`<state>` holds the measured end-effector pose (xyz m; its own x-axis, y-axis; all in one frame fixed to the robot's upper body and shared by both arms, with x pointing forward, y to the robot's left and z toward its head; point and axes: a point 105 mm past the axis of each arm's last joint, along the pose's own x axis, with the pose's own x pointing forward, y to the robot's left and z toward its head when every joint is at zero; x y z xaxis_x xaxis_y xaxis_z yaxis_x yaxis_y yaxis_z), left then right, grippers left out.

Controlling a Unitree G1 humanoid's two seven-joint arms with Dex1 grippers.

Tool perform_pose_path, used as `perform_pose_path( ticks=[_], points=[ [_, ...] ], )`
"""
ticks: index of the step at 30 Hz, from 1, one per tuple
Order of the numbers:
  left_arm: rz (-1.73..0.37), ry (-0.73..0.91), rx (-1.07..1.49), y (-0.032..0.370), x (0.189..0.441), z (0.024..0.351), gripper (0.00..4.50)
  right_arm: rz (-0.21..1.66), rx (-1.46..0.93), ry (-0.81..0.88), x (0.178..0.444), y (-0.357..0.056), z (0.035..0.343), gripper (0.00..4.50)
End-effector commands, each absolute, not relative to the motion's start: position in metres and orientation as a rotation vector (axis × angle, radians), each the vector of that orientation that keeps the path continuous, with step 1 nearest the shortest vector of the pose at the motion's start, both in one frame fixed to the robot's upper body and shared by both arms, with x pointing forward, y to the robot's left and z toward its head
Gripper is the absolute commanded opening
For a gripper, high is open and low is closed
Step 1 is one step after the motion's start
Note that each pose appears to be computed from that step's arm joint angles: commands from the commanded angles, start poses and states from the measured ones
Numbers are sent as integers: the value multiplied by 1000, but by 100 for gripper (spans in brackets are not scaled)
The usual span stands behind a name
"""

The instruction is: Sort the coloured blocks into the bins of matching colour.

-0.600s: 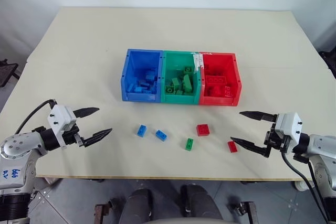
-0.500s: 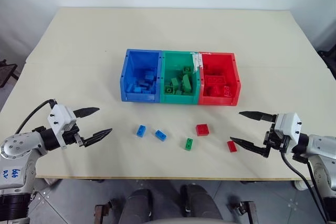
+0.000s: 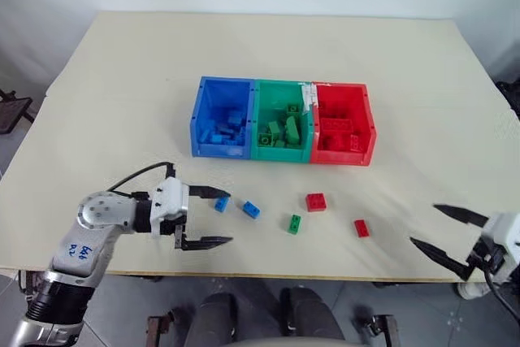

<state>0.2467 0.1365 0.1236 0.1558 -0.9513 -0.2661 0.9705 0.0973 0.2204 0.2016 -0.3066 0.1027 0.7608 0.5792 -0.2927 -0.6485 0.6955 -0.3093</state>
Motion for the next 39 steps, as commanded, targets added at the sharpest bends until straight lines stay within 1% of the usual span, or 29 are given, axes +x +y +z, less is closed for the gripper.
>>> perform_pose_path(
  ticks=[1, 4, 7, 10, 13, 15, 18, 21, 26, 28, 29, 32, 34, 39],
  points=[
    [-1428, 21, 419, 135, 247, 131, 448, 718, -422, 127, 202, -297, 110, 450],
    [-1381, 21, 418, 140, 251, 131, 448, 820, -363, 106, 212, -259, 107, 450],
    [-1340, 21, 431, 147, 254, 132, 448, 812, -331, 155, 228, -236, 101, 450],
    [-1316, 17, 432, 152, 254, 134, 448, 804, -307, 176, 235, -223, 99, 450],
    [-1288, 25, 436, 159, 252, 134, 448, 831, -298, 206, 236, -204, 88, 450],
    [-1281, 26, 441, 161, 251, 134, 448, 808, -298, 228, 238, -204, 81, 450],
    [-1274, 23, 444, 162, 251, 136, 450, 782, -293, 251, 236, -208, 73, 394],
    [-1277, 21, 447, 162, 250, 137, 450, 773, -297, 278, 229, -214, 62, 296],
    [-1301, 11, 445, 157, 251, 138, 450, 740, -287, 278, 223, -220, 53, 128],
    [-1304, 8, 444, 156, 252, 138, 450, 743, -288, 274, 222, -220, 52, 95],
    [-1305, 7, 444, 156, 253, 138, 450, 748, -287, 272, 221, -219, 52, 69],
    [-1303, 2, 442, 155, 256, 139, 450, 751, -275, 219, 224, -218, 57, 69],
    [-1298, -3, 436, 154, 257, 139, 450, 751, -265, 166, 229, -216, 67, 69],
    [-1250, -17, 409, 159, 260, 142, 450, 749, -255, 8, 261, -209, 113, 69]
  ],
)
